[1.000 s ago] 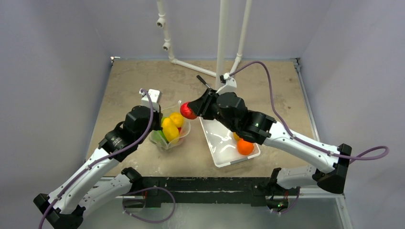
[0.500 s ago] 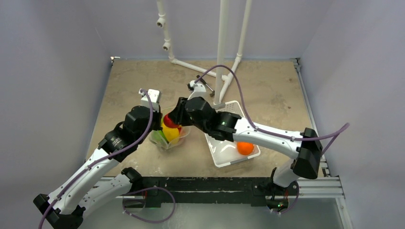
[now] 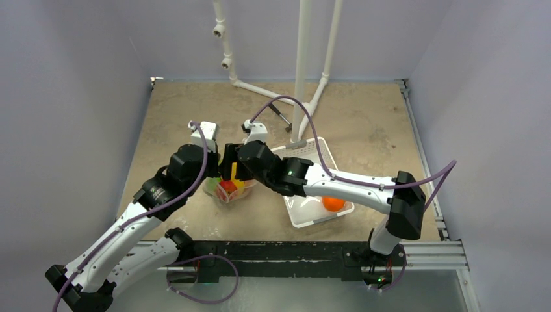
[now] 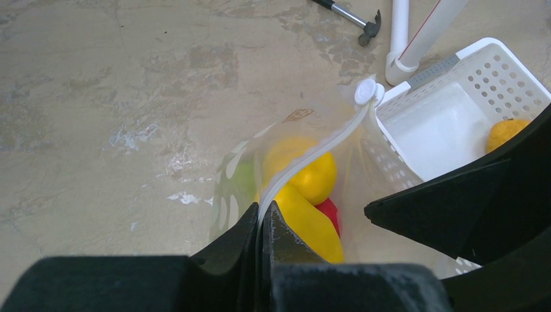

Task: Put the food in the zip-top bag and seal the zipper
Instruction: Place the fake fruit in the zipper food storage bag.

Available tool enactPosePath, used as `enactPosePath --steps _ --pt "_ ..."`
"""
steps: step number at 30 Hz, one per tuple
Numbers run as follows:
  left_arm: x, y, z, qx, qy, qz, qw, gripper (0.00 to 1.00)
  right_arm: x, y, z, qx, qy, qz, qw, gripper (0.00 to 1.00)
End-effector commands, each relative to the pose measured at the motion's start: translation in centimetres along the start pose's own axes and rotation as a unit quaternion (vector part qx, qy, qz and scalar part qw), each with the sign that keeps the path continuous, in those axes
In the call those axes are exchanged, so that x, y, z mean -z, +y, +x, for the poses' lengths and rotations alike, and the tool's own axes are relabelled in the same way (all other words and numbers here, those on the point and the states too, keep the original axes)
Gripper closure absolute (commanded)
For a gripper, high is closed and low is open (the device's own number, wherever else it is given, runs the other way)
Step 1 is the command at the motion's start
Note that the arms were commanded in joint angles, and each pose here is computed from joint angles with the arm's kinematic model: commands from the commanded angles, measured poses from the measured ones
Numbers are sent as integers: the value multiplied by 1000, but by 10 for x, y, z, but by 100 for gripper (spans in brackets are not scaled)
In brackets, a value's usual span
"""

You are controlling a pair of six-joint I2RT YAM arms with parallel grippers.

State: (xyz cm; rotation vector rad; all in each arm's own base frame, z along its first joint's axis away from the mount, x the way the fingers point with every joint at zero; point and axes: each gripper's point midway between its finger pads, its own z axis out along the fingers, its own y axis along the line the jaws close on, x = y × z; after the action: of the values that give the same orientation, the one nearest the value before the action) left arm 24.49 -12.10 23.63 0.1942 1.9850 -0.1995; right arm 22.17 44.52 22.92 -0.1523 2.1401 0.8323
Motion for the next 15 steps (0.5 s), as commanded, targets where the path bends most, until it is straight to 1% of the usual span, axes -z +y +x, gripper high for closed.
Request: enactPosePath --steps 1,5,8,10,15 --pt "1 0 -14 15 -28 0 999 100 22 22 -35 -16 -40 -32 999 17" --pt "1 0 -14 16 -28 -1 999 100 31 15 -42 -25 -49 -20 998 16" --pt "1 0 -14 16 -28 0 999 100 41 5 -40 -31 -42 -3 999 16" --pt "2 0 -14 16 -29 0 999 100 45 -7 -42 -34 -50 23 998 17" --pt "1 -1 -14 16 -28 2 999 100 52 -45 -31 -45 -43 105 992 19"
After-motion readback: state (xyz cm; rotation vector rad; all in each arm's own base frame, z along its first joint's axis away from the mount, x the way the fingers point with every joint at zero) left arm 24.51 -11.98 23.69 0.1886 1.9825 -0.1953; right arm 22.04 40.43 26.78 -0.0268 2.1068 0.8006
